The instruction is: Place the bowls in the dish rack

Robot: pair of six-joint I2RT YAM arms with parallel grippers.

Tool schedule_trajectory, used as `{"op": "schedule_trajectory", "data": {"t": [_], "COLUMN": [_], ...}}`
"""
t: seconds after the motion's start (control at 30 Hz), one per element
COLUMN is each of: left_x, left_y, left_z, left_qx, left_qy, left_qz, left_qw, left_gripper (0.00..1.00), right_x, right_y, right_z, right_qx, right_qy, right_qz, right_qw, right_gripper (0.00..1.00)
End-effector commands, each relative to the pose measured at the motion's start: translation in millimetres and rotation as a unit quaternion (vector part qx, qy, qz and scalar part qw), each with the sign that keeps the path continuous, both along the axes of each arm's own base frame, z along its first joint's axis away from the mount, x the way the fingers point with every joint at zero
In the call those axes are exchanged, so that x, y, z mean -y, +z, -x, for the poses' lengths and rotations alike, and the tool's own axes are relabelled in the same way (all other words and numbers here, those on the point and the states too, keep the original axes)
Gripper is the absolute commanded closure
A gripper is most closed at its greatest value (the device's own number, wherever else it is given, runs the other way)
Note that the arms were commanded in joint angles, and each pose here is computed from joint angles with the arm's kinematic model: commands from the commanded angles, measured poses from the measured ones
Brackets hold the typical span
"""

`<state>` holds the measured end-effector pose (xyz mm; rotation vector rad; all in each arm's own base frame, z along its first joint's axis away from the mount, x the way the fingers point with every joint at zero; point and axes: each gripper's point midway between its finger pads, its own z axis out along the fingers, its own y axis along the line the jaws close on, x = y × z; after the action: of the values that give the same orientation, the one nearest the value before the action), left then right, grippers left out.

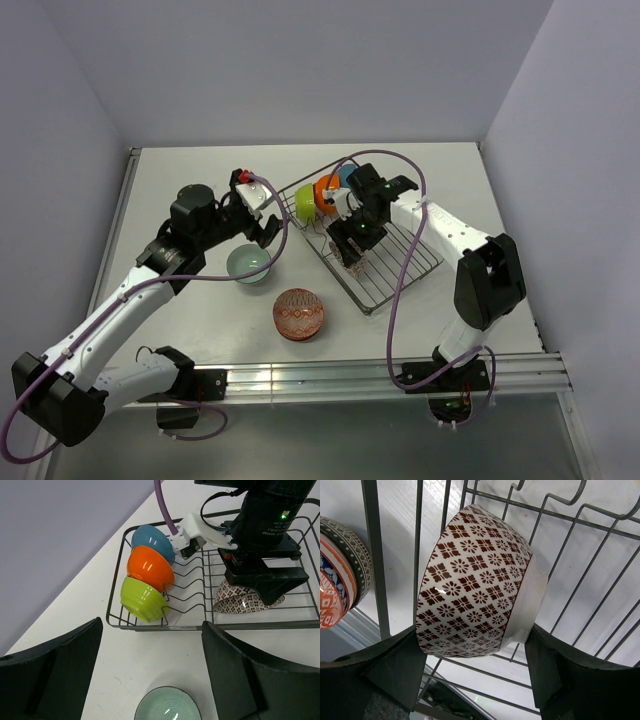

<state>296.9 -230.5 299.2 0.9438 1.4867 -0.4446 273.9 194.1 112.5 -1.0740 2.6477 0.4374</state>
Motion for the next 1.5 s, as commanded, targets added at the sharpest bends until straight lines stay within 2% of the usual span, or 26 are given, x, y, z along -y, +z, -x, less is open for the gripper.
{"op": "schedule_trajectory", "data": {"t": [0.0,0.3,0.6,0.97,1.07,1.3,1.47], "left_x": [-2.3,-3.2,-3.2,-3.1,-3.2,-4.3,-5.3], "left_y": [6.6,4.1,2.5,0.2,-1.0,-1.1,-1.2], "left_z": [3.7,4.3,4.0,4.2,3.9,3.9,4.9], "left_qx": [0.015,0.014,0.013,0.012,0.01,0.01,0.011], "left_qy": [-0.005,-0.007,-0.008,-0.009,-0.009,-0.008,-0.008], "left_qz": [0.006,0.005,0.004,0.003,0.003,-0.001,-0.001], "left_qw": [1.0,1.0,1.0,1.0,1.0,1.0,1.0], "left_gripper": [0.14,0.14,0.14,0.15,0.14,0.14,0.14], "right_x": [11.1,11.2,14.4,12.8,10.5,5.8,2.3], "right_y": [19.9,35.9,19.8,4.2,3.1,-0.4,-0.5], "right_z": [-27.0,-27.7,-22.7,-13.5,-11.8,-7.9,-6.1], "right_qx": [0.067,0.057,0.044,0.034,0.034,0.031,0.03], "right_qy": [-0.009,-0.01,-0.001,0.012,0.013,0.016,0.019], "right_qz": [0.015,-0.019,-0.008,0.009,0.009,0.02,0.023], "right_qw": [0.998,0.998,0.999,0.999,0.999,0.999,0.999], "right_gripper": [0.68,0.68,0.7,0.67,0.61,0.31,0.25]}}
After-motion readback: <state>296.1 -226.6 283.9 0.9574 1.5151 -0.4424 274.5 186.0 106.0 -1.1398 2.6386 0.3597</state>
